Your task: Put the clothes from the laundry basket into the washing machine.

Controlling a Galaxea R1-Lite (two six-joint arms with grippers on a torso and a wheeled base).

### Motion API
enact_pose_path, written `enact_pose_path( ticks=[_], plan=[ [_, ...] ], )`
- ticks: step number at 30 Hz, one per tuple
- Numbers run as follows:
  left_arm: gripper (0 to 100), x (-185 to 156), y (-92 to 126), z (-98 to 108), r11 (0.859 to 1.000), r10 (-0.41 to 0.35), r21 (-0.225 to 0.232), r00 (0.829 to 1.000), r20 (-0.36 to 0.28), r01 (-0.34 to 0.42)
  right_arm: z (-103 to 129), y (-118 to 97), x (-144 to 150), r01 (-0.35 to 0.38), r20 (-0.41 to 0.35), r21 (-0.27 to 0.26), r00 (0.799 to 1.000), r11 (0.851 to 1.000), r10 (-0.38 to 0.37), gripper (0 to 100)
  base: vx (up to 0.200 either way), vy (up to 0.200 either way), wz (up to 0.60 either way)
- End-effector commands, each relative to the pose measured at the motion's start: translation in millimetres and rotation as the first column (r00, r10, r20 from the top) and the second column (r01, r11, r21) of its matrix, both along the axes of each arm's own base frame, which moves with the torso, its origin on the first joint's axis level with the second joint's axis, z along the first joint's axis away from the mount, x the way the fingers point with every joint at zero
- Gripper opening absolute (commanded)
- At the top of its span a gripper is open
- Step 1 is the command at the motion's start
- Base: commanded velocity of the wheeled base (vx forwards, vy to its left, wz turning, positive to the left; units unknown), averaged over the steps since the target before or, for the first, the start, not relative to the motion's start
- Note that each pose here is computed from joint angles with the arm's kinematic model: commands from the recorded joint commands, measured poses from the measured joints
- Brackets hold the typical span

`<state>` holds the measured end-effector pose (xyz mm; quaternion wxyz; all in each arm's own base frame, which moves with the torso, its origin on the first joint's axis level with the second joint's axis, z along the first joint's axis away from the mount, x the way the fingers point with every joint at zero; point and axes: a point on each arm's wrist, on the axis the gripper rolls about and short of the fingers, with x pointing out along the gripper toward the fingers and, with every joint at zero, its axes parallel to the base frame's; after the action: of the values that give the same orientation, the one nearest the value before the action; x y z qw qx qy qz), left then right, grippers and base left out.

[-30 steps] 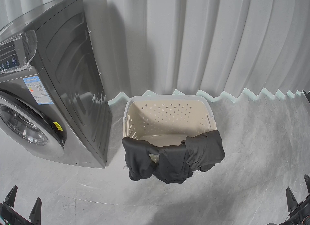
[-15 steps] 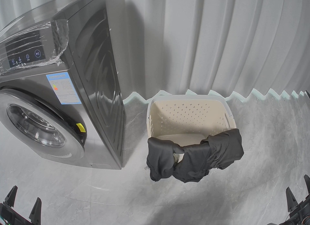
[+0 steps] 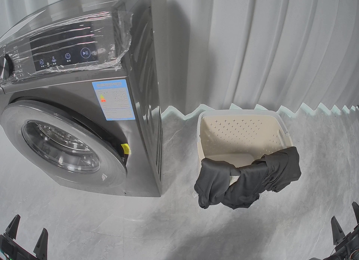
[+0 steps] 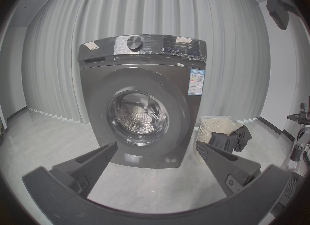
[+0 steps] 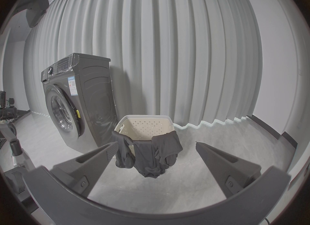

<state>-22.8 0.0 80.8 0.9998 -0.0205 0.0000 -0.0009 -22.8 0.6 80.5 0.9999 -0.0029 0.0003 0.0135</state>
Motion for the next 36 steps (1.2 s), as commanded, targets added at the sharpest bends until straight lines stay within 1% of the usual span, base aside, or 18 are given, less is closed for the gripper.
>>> enact_pose_path(
  ticks=[1,15,36],
  plan=[
    [100,0.0,0.0,-4.8,1.000,0.002,0.000,1.000,0.000,-0.002,-5.1,0.0,0.0,-0.001,-0.001,0.000,1.000,1.000,0.001,100,0.000,0.200,0.00],
    [100,0.0,0.0,-4.8,1.000,0.000,0.000,1.000,0.000,0.000,-5.1,0.0,0.0,-0.001,-0.001,0.000,1.000,1.000,0.001,100,0.000,0.200,0.00],
    [100,0.0,0.0,-4.8,1.000,-0.001,0.000,1.000,0.000,0.001,-5.1,0.0,0.0,-0.001,-0.001,0.000,1.000,1.000,0.001,100,0.000,0.000,0.00]
  ],
)
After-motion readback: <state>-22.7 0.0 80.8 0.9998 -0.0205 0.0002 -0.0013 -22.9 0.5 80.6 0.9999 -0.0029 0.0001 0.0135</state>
